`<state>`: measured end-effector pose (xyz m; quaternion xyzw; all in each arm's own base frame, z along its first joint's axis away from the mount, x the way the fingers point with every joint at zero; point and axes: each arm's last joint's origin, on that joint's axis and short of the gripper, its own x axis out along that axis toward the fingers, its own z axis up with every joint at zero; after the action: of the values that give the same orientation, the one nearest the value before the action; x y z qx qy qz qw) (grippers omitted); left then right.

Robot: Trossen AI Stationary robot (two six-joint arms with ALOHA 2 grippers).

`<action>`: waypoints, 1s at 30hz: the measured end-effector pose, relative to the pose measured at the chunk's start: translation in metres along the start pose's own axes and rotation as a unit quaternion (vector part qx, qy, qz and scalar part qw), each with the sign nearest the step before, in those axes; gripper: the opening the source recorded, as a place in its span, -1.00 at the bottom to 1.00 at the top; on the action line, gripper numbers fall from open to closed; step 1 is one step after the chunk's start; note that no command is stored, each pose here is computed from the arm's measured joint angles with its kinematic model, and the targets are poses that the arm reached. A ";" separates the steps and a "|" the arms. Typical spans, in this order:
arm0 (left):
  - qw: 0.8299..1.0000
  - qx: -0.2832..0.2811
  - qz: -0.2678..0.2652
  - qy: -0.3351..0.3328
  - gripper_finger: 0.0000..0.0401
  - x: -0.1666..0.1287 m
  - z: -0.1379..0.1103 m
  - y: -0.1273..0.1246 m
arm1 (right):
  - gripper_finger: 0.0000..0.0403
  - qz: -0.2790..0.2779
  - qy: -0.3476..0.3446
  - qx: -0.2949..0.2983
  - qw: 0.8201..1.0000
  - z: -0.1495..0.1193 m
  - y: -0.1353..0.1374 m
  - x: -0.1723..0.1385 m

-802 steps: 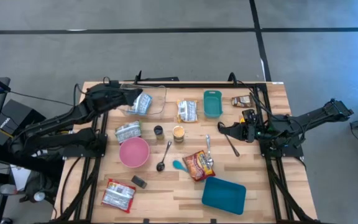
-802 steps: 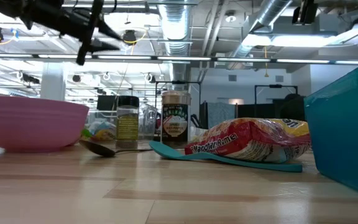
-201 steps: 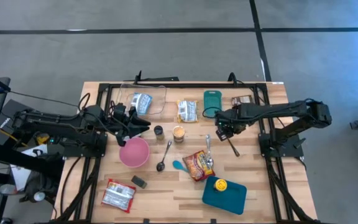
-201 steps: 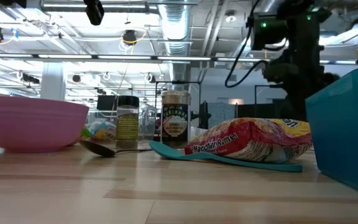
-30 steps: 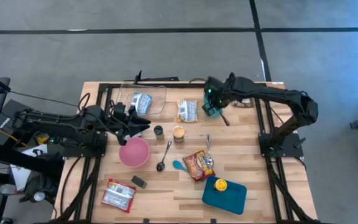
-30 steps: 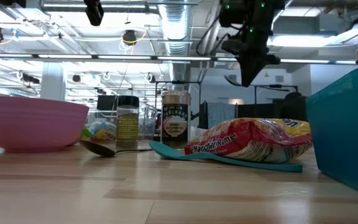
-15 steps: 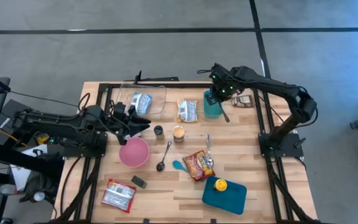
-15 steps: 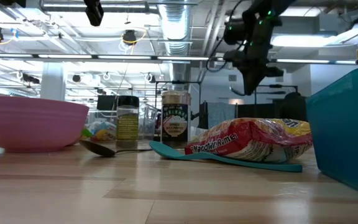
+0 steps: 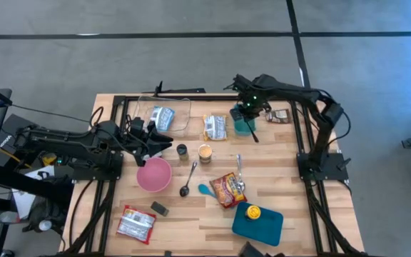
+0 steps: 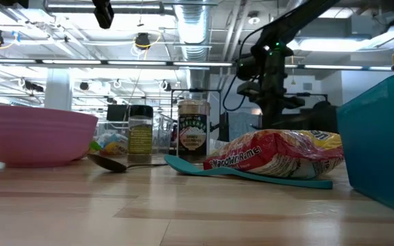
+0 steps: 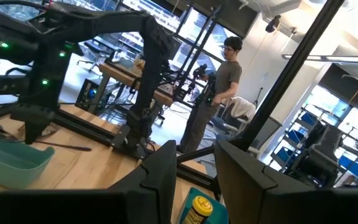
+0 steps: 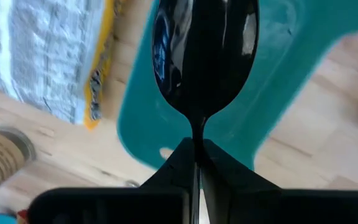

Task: Pick & Place Food Item
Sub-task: Put the right black spoon into the green bin

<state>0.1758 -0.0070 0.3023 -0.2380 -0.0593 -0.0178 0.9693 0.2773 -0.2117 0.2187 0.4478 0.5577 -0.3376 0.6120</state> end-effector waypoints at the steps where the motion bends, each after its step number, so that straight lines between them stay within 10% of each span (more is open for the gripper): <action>1: 1.000 0.000 0.002 -0.001 -0.47 0.000 0.000 0.000 | -0.95 0.000 0.000 0.000 1.000 0.003 0.001 0.000; 30: 1.000 0.000 0.001 0.000 -0.47 0.000 0.000 0.000 | -0.95 -0.035 0.065 0.007 0.997 0.032 -0.003 0.024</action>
<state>0.1758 -0.0070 0.3023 -0.2381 -0.0595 -0.0172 0.9693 0.2904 -0.2401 0.1942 0.4528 0.6093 -0.3330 0.5593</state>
